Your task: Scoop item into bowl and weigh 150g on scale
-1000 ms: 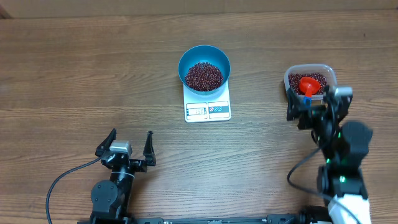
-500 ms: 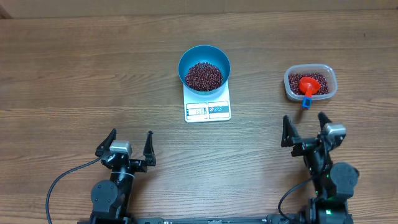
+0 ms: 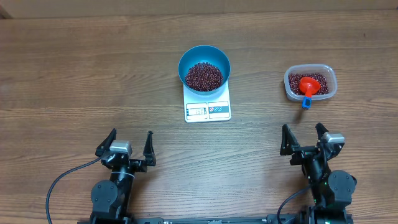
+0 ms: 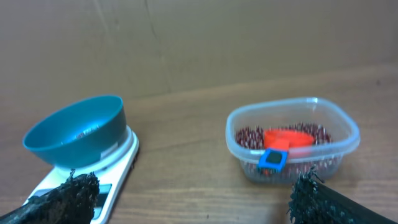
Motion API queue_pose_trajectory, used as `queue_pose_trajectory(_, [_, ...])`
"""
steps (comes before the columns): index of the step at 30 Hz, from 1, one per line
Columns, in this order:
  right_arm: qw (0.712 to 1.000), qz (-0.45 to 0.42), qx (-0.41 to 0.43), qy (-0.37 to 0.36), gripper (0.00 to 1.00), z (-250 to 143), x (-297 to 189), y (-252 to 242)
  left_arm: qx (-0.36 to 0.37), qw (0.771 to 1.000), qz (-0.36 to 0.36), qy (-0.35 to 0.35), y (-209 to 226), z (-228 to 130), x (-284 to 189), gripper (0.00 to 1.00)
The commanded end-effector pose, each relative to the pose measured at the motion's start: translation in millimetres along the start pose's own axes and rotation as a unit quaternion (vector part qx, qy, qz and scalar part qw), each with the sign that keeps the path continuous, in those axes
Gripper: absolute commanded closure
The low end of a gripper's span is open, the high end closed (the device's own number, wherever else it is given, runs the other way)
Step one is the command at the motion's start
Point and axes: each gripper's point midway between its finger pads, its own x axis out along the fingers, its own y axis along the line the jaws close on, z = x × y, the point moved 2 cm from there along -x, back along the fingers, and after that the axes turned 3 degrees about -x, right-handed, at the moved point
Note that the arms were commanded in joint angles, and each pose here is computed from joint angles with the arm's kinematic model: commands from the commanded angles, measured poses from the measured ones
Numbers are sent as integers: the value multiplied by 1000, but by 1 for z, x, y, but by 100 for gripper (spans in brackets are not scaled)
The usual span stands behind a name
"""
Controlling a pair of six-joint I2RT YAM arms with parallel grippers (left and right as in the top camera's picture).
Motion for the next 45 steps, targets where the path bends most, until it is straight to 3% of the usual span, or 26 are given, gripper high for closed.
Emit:
queue_pose_trajectory(1, [1000, -6, -2, -26, 0, 8, -3, -1, 11, 1000, 8, -3, 3, 0, 0, 0])
queue_pose_trajectory(17, [999, -1, -12, -41, 0, 14, -6, 1, 11, 1000, 8, -3, 3, 0, 0, 1])
queue_pose_trajectory(32, [993, 37, -108, -41, 0, 13, -6, 15, 11, 1000, 8, -2, 3, 0, 0, 0])
queue_pose_trajectory(45, [994, 35, -100, -40, 0, 12, -5, 16, 11, 1000, 8, -2, 3, 0, 0, 1])
